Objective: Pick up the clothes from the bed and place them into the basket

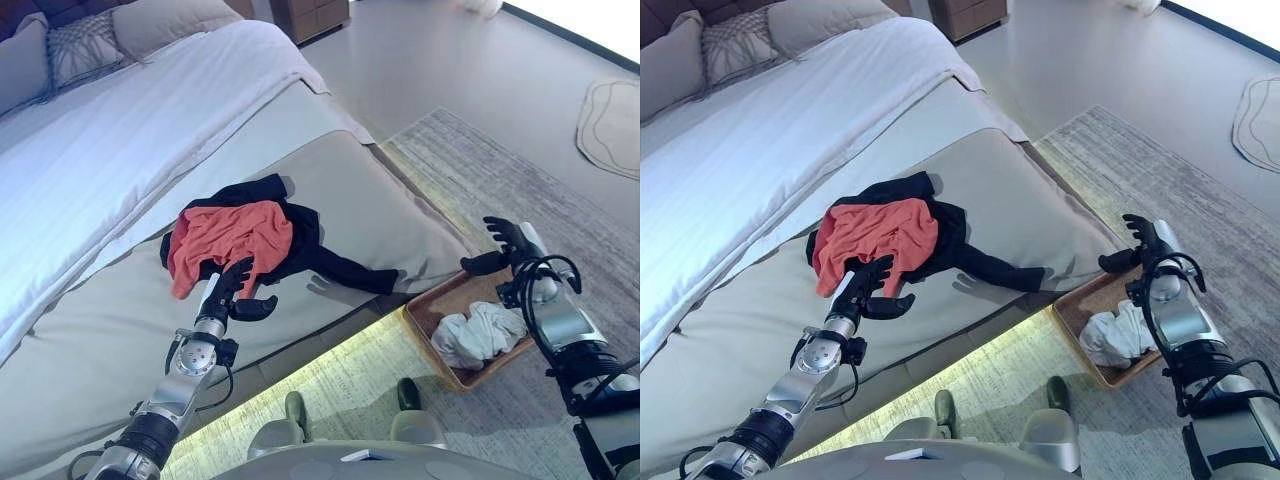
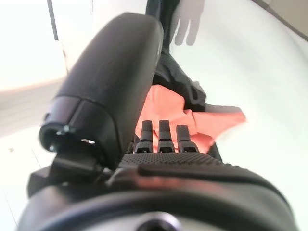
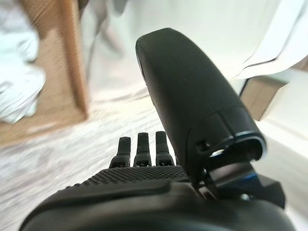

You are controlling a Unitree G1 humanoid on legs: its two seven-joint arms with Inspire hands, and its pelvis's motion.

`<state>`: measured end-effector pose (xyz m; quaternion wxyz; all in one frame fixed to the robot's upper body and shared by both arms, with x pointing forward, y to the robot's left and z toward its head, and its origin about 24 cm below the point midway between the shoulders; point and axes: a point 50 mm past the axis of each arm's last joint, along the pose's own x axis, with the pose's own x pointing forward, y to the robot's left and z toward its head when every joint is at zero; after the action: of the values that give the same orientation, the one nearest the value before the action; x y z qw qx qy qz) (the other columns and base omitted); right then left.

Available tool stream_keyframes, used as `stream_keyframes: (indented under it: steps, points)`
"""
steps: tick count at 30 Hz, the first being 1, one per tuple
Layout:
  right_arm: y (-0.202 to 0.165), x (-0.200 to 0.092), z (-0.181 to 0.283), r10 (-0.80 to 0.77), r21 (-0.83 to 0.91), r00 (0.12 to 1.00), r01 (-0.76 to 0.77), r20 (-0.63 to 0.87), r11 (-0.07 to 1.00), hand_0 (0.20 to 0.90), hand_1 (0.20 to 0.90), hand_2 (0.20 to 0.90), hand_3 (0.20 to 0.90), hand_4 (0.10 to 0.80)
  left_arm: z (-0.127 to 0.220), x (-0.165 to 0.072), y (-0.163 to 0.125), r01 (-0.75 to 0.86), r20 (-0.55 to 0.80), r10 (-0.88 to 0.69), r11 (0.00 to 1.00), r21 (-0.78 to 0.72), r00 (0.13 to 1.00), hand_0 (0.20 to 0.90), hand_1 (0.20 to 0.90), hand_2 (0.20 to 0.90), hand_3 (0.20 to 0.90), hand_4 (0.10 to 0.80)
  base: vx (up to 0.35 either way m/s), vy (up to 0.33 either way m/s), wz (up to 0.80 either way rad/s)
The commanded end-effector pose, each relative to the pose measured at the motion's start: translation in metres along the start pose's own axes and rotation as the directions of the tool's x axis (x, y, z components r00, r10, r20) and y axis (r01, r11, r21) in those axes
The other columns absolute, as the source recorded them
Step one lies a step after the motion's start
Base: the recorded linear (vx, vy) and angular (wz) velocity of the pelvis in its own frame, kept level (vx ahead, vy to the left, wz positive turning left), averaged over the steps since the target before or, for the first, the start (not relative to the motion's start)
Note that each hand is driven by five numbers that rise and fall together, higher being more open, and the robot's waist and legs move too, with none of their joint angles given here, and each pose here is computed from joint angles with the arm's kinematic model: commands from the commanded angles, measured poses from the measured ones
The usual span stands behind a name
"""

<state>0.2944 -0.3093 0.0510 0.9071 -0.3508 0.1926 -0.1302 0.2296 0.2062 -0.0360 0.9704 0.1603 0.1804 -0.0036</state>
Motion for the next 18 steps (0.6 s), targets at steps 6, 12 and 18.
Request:
stream_keyframes:
  steps: [6, 12, 18]
  points:
    - [-0.056, 0.001, 0.147, -0.231, -0.075, 0.823, 0.313, 0.52, 0.947, 0.9, 0.9, 0.9, 0.9, 0.8, 0.038, 0.008, 0.017, -0.088, 0.216, 0.086, 0.996, -0.004, 0.973, 0.9, 0.9, 0.9, 0.9, 0.8, -0.001, 0.083, 0.26]
    - [-0.073, -0.011, 0.207, -0.226, -0.161, 0.71, 0.433, 0.667, 0.887, 0.9, 0.9, 0.9, 0.9, 0.8, 0.042, 0.006, 0.019, -0.076, 0.271, 0.075, 0.997, -0.005, 0.96, 0.9, 0.9, 0.9, 0.9, 0.8, -0.038, 0.088, 0.27]
    - [-0.085, -0.028, 0.254, -0.247, -0.167, 0.597, 0.551, 0.763, 0.818, 0.9, 0.9, 0.9, 0.9, 0.8, 0.064, 0.006, 0.022, -0.058, 0.375, 0.06, 0.998, -0.016, 0.925, 0.9, 0.9, 0.9, 0.9, 0.8, -0.126, 0.066, 0.33]
